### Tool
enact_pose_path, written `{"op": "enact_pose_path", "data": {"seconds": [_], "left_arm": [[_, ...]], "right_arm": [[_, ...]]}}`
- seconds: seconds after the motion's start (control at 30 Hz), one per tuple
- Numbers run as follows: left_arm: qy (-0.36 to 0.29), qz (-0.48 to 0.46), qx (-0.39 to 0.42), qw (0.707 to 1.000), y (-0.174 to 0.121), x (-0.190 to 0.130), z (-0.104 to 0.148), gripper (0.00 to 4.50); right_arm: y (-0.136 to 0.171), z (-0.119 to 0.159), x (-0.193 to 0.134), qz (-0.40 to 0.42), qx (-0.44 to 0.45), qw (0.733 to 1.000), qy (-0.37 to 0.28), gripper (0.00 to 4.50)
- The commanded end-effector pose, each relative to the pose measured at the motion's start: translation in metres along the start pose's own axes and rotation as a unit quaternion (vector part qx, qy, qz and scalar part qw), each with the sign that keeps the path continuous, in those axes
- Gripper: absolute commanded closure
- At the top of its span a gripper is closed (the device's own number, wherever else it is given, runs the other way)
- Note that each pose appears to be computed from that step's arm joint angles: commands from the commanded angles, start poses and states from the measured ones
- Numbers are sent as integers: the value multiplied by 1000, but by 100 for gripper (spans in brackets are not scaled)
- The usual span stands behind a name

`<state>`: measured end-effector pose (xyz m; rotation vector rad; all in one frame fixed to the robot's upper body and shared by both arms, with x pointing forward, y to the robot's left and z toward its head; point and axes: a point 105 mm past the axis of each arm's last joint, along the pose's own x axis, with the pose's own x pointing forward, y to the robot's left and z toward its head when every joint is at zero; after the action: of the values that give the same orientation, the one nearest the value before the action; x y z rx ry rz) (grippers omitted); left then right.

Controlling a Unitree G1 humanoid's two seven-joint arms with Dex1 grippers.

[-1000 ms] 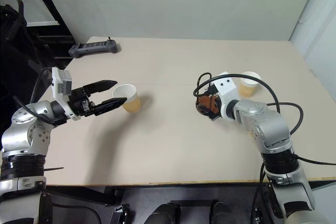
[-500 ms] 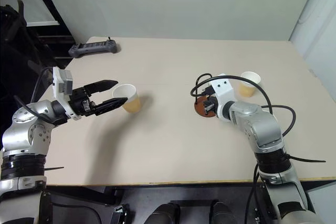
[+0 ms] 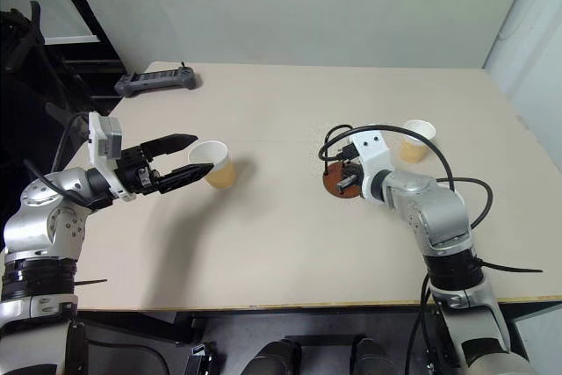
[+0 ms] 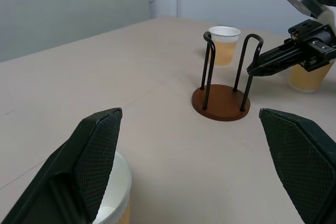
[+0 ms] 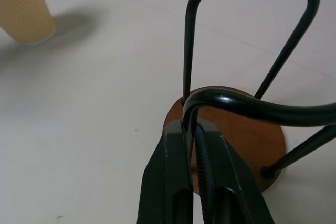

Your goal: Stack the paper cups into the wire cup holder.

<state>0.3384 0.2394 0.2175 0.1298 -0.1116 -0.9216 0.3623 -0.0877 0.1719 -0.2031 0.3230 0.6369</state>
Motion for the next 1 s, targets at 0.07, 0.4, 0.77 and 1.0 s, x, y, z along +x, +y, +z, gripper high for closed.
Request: {"op": "enact_pose_path", "data": {"seconds": [0.07,0.4,0.77,1.0], "left_arm": [[-9,-3,20,1000,2,1,14,0],[-5,-10,19,1000,2,3,14,0],[-5,-20,18,1000,3,6,12,0],[-4,-22,18,1000,3,7,13,0]], "right_arm": [[5,8,-9,83,-9,996,3,448],[14,2,-28,200,-66,977,44,448],[27,14,-25,288,-156,943,51,448],[21,21,-18,301,-232,923,55,448]]}}
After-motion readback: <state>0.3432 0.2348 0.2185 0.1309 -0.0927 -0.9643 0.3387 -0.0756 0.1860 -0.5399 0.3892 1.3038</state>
